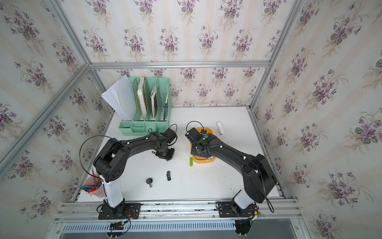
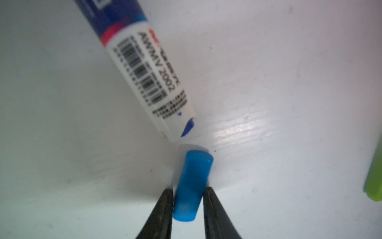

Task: Put the usb flash drive into the storage box
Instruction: Place the USB flash in the storage box.

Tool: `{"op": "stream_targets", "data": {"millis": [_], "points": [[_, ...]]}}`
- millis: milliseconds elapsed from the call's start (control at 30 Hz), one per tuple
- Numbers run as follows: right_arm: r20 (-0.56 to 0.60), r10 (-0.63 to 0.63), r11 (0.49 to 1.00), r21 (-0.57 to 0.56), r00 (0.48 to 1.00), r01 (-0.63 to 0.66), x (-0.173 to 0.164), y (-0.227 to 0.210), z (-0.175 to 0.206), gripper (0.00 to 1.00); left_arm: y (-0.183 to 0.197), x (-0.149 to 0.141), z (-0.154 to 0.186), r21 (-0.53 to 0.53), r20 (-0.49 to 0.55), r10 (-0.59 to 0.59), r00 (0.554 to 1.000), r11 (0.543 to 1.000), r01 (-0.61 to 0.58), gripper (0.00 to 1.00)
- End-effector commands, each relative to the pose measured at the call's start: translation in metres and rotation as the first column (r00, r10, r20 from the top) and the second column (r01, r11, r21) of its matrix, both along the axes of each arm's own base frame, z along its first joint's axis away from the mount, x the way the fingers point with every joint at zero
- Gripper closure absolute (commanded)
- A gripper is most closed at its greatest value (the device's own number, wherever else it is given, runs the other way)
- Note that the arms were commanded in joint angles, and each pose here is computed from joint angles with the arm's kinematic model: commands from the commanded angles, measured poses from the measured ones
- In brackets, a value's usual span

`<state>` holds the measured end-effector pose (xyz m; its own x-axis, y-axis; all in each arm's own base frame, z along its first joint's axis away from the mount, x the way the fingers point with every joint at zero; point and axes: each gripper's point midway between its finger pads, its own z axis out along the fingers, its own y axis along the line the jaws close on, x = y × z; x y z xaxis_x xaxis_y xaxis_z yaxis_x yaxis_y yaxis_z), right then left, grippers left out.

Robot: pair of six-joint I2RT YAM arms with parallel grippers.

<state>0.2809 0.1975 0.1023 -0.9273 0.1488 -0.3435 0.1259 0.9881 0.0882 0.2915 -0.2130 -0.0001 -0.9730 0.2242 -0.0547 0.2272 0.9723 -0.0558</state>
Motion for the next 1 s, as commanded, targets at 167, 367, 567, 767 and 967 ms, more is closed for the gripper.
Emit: {"op": "stream_targets", "data": {"millis": [167,367,567,767,967], "points": [[-0.016,0.072,0.997,-0.015,0.997,-0.072,0.036,-0.007,-0.026,0.82,0.040,-0.042,-0.025,0.185,-0.185,0.025,0.982,0.983,0.010,0.68],[-0.058,0.090,0.996,-0.017,0.994,-0.092,0.043,-0.004,-0.051,0.83,0.041,-0.043,-0.027,0.188,-0.191,0.026,0.981,0.982,0.010,0.69],[-0.098,0.090,0.996,-0.016,0.991,-0.092,0.047,-0.005,-0.071,0.83,0.041,-0.043,-0.028,0.191,-0.197,0.026,0.980,0.982,0.012,0.69],[-0.110,0.081,0.996,-0.038,0.991,-0.085,0.055,-0.013,-0.079,0.84,0.040,-0.042,-0.029,0.191,-0.198,0.023,0.980,0.981,0.016,0.69],[-0.118,0.091,0.994,-0.043,0.989,-0.097,0.056,-0.012,-0.083,0.69,0.039,-0.042,-0.030,0.188,-0.202,0.026,0.979,0.982,0.013,0.69]]}}
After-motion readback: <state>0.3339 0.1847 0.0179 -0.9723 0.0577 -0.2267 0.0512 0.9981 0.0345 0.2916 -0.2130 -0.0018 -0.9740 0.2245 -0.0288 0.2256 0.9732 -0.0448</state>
